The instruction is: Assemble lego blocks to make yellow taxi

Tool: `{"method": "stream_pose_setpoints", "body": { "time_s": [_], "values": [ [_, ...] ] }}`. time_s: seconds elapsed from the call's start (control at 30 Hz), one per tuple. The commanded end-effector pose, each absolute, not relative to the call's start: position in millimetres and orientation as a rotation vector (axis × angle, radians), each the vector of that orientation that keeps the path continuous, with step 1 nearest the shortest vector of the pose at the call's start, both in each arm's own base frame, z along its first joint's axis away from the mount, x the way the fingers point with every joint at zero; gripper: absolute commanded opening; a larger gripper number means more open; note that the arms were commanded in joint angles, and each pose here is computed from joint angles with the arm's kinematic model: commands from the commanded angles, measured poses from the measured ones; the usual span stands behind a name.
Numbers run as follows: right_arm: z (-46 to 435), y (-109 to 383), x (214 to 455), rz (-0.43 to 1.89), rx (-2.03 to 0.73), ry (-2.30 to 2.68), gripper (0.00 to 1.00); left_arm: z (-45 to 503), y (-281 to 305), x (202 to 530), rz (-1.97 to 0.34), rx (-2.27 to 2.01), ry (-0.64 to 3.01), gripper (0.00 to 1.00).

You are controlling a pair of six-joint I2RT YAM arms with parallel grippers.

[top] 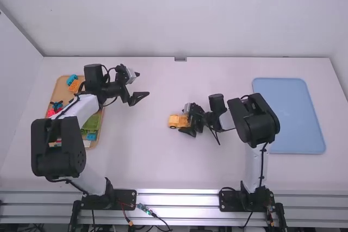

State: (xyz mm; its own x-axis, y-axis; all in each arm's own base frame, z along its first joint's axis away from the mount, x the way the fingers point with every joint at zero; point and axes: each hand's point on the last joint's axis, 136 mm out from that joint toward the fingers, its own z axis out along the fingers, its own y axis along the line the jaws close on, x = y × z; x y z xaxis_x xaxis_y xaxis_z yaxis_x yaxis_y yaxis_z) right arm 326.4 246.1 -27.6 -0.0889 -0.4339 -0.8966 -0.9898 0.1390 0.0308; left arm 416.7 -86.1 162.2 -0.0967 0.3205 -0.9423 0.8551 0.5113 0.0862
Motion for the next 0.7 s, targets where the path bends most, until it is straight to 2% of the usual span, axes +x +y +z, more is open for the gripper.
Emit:
{"method": "stream_pose_setpoints", "body": {
  "time_s": [0.0, 0.27, 0.43, 0.67],
  "values": [
    [-30, 245, 328, 0.918, -1.389, 1.658, 0.99, 169, -78, 420, -0.592, 0.998, 1.658, 0.99],
    [-19, 228, 314, 0.867, -1.384, 1.660, 0.99, 188, -28, 437, -0.651, 0.692, 1.812, 0.99],
    [-11, 207, 314, 0.729, -1.355, 1.721, 0.99, 198, -6, 441, -0.626, 0.638, 1.845, 0.99],
    [-2, 170, 315, 0.432, -1.313, 1.906, 0.99, 170, 37, 449, -0.372, 0.455, 2.144, 0.99]
  ]
}}
